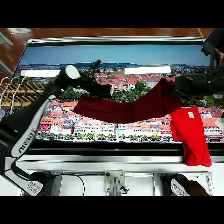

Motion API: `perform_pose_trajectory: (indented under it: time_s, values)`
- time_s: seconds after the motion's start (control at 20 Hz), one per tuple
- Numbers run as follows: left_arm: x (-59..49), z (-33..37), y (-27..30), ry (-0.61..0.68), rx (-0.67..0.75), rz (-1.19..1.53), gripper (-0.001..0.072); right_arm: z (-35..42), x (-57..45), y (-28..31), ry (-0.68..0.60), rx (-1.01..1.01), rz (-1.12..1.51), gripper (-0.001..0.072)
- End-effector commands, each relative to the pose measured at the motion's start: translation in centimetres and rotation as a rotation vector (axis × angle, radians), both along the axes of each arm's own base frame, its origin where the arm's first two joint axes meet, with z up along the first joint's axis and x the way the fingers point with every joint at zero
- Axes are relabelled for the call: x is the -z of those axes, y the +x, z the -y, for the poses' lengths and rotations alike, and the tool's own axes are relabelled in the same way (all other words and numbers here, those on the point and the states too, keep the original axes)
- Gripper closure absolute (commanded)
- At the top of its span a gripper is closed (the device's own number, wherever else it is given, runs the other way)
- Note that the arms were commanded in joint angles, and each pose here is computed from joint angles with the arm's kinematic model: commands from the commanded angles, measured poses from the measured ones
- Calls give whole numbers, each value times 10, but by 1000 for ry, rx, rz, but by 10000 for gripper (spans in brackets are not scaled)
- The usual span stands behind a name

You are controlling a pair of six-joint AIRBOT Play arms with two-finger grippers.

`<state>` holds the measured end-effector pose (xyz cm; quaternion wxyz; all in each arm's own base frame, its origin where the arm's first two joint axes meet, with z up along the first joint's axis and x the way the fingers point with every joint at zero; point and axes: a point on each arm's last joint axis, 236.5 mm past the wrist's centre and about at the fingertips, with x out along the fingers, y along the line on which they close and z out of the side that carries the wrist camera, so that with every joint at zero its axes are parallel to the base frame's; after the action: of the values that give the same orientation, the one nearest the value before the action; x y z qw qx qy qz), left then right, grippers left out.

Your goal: Fold the shirts.

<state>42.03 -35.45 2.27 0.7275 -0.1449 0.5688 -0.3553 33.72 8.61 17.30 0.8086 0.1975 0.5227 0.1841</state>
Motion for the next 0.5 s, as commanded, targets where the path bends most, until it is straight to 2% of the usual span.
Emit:
perform_pose_trajectory:
  time_s: [0.0, 0.3, 0.45]
  values:
    - [15, 67, -43, -61, 74, -62, 673, -3, -23, -31, -8, 0, 18, 654]
    - [20, 158, -147, -281, 274, -304, 674, -3, -33, -40, -8, 18, 40, 654]
    - [13, 168, -129, -342, 217, -265, 676, -3, -34, -38, -5, 25, 46, 653]
